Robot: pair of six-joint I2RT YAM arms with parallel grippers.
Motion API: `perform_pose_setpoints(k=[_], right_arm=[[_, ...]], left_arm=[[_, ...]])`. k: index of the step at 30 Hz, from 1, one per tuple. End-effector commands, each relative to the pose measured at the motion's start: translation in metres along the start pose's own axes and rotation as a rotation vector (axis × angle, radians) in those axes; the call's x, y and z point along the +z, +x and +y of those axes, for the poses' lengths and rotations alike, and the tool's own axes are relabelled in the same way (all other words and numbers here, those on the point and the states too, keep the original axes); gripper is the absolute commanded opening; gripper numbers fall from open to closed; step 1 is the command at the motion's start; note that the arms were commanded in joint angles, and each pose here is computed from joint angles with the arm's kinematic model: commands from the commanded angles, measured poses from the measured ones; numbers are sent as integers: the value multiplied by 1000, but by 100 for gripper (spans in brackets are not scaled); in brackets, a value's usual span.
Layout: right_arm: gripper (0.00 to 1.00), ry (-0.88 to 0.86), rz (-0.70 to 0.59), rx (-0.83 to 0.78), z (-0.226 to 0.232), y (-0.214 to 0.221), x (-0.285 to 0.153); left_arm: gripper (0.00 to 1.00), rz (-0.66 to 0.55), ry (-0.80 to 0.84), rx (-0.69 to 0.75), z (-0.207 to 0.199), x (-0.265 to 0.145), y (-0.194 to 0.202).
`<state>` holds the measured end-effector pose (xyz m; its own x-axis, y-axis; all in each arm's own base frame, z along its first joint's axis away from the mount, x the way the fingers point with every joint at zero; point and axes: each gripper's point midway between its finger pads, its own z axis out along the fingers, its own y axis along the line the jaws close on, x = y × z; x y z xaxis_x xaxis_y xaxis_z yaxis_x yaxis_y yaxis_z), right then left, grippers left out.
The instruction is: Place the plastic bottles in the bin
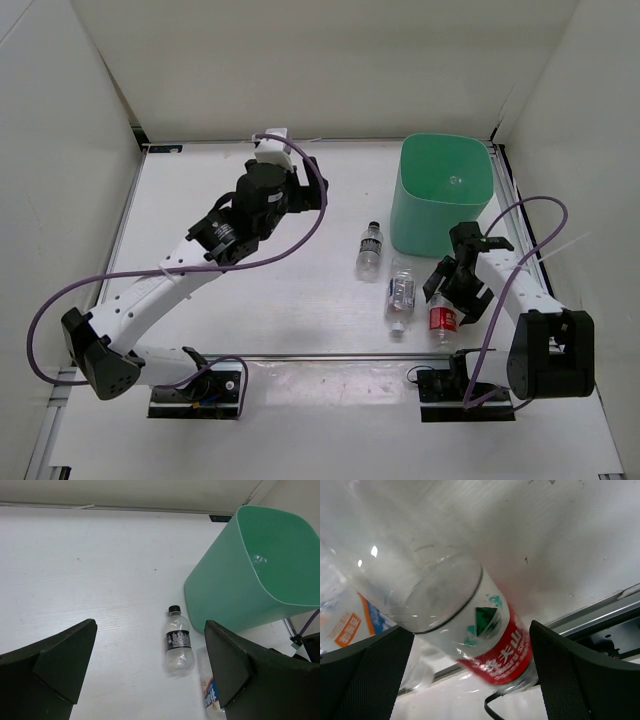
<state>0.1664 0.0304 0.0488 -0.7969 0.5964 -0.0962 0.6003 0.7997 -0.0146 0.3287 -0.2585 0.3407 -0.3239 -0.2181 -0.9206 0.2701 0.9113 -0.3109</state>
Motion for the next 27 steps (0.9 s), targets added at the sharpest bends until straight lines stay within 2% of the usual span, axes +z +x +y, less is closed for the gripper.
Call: perform_pose_setpoints(k=[1,5,11,13,16,18,21,22,24,26,27], right_arm=[[98,-12,-46,39,4,-8,8],[91,-13,-17,66,3,-1,11],[67,-13,-5,75,-1,3,4],[53,-32,-7,76,0,4,-3],[38,-56,1,76,0,8,-18],[35,-68,8,76,-4,15,-33],[28,-154,-6,65,-1,20,-76],[25,-232,-71,55,6,12,-107],[23,-299,-86,50,6,18,-144],[23,-386,-160,46,11,12,-185],[23,-476,-259,44,16,1,-226]], left_arm=[[100,-22,-35,-20,15,-21,-11],[100,-22,-58,-26,20,-24,-11],[100,-17,-70,-21,23,-25,-10],[100,-15,-83,-26,25,-25,-9],[100,-20,-93,-35,28,-27,-9],[100,-24,-101,-35,30,-28,-8],[100,-21,-113,-40,34,-31,-6],[100,-20,-113,-40,36,-33,-4],[100,-20,-134,-38,43,-35,-3],[100,-16,-146,-42,48,-36,2],[100,-18,-145,-43,49,-40,0]])
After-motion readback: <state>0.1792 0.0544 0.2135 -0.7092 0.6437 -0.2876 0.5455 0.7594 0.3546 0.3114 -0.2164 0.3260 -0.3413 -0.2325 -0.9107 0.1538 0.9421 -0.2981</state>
